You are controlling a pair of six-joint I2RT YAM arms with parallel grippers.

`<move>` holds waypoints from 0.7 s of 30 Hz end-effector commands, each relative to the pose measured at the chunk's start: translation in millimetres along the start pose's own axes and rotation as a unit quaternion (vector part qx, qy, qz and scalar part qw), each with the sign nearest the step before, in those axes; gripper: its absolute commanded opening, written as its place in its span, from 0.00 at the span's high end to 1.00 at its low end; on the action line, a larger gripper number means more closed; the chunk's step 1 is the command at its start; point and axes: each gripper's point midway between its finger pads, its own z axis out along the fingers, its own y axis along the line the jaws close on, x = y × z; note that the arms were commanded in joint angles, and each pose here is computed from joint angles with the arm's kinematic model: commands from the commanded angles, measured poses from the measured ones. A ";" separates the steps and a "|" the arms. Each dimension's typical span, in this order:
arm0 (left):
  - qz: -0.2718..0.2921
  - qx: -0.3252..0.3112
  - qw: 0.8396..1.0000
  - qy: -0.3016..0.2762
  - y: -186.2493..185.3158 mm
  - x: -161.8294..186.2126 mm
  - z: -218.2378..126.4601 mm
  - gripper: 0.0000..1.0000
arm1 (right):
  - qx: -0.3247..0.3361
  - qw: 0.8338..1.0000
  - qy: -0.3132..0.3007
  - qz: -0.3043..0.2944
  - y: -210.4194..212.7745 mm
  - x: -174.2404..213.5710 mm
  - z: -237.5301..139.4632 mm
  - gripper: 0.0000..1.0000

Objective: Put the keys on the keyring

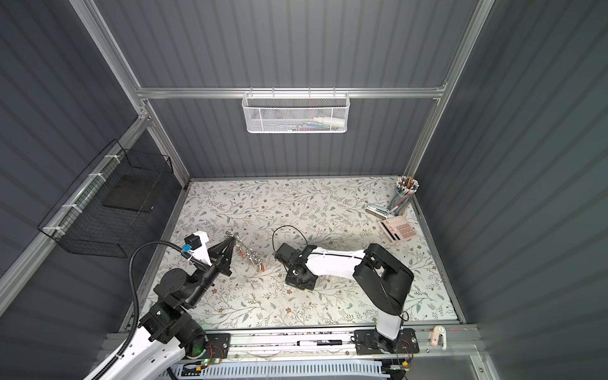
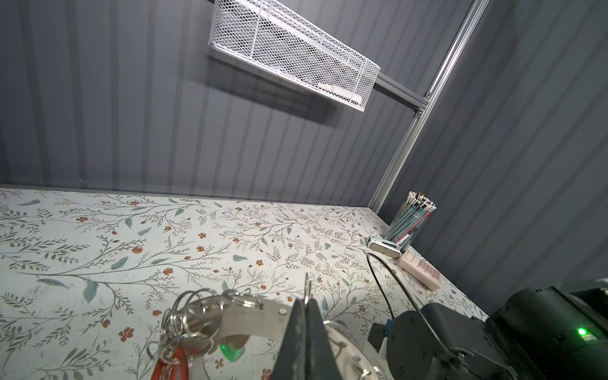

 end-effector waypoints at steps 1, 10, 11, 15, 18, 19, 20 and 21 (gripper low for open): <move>-0.002 0.007 0.999 -0.044 -7.1 -30.4 -4.9 1.00 | 0.050 0.998 0.004 0.030 -35.8 1.3 14.6 1.00; 0.000 0.004 0.999 -0.040 -6.2 -25.7 0.8 1.00 | 0.070 0.995 -0.030 0.060 -68.9 -9.3 8.0 1.00; 0.000 0.004 0.999 -0.039 -6.1 -25.2 1.4 1.00 | 0.072 0.995 -0.031 0.061 -71.2 -10.3 8.5 1.00; 0.001 0.005 0.999 -0.035 -6.4 -23.3 3.4 1.00 | 0.089 0.993 -0.045 0.059 -81.2 -17.8 7.2 1.00; 0.001 0.005 0.999 -0.036 -6.5 -23.4 2.8 1.00 | 0.099 0.991 -0.056 0.066 -94.0 -22.6 3.7 1.00; 0.000 0.004 0.999 -0.038 -5.9 -24.0 2.4 1.00 | 0.102 0.991 -0.058 0.071 -99.2 -23.1 3.5 1.00; 0.000 0.002 0.999 -0.036 -5.2 -22.7 2.5 1.00 | 0.104 0.990 -0.059 0.074 -103.2 -23.5 3.4 1.00; 0.000 0.003 0.999 -0.037 -5.2 -22.7 2.4 1.00 | 0.105 0.990 -0.060 0.077 -105.8 -24.7 3.4 1.00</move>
